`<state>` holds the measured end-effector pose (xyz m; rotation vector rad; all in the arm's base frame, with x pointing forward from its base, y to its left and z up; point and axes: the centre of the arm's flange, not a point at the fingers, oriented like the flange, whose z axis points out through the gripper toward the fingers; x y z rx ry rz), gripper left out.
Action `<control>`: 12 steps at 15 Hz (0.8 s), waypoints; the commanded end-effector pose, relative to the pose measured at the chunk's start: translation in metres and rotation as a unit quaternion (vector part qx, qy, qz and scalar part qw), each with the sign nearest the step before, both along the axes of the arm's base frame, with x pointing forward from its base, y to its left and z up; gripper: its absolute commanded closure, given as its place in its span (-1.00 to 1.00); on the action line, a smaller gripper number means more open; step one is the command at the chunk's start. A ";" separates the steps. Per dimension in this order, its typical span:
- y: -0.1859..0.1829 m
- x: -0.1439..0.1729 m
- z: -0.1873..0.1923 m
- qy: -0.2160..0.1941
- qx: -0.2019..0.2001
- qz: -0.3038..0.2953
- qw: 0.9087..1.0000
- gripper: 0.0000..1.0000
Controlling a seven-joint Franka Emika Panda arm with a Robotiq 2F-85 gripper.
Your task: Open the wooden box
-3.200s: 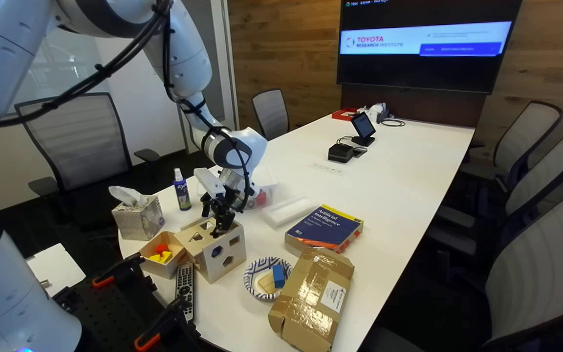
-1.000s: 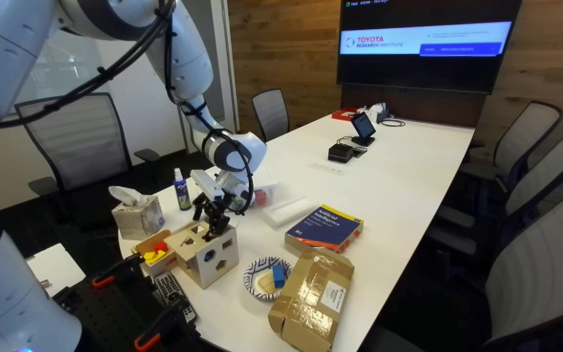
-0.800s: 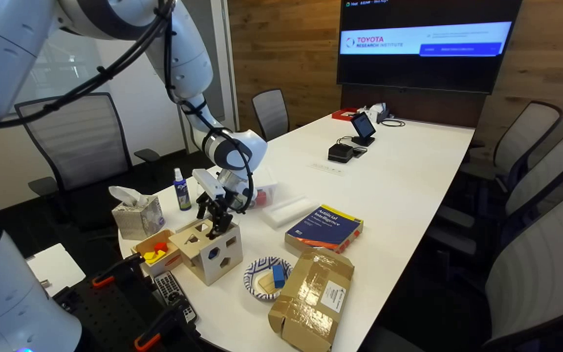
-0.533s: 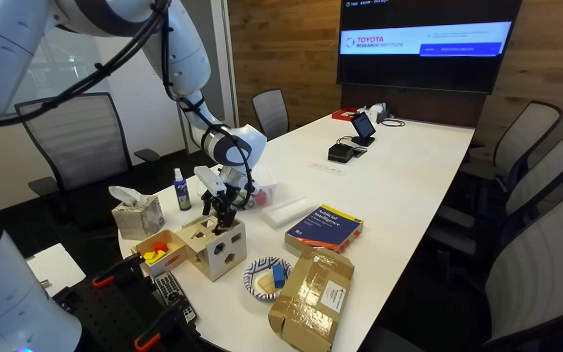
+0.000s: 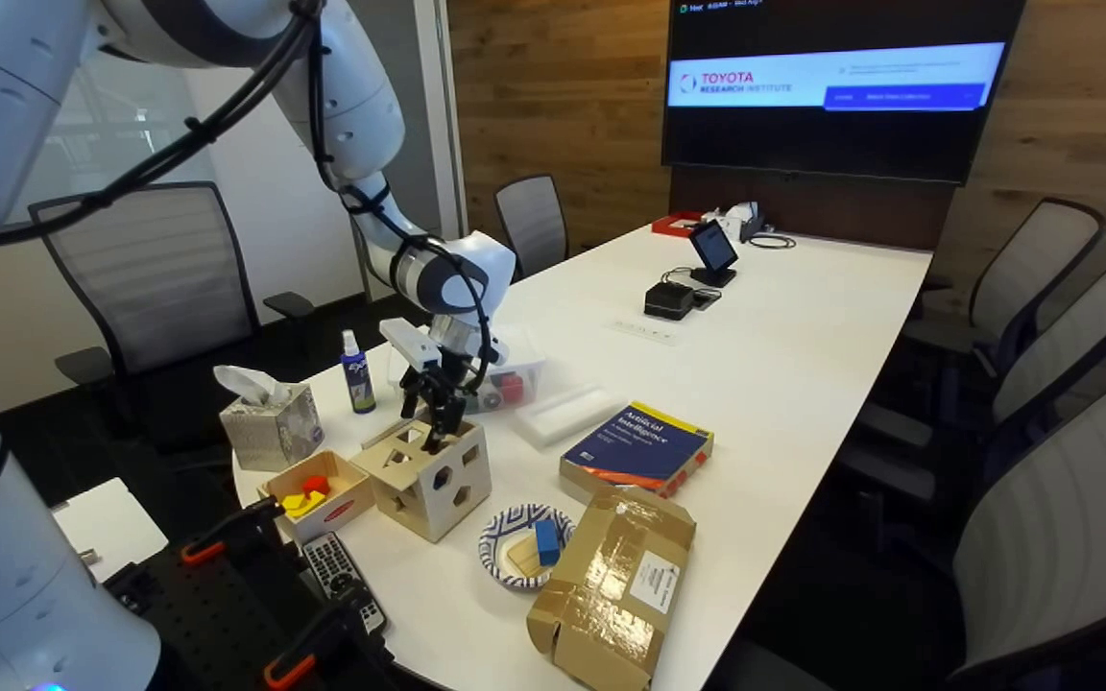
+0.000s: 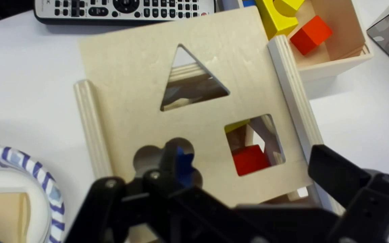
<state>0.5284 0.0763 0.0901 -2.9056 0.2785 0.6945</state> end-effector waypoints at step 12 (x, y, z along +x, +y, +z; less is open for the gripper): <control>0.016 -0.009 0.003 -0.002 -0.076 0.049 0.996 -1.00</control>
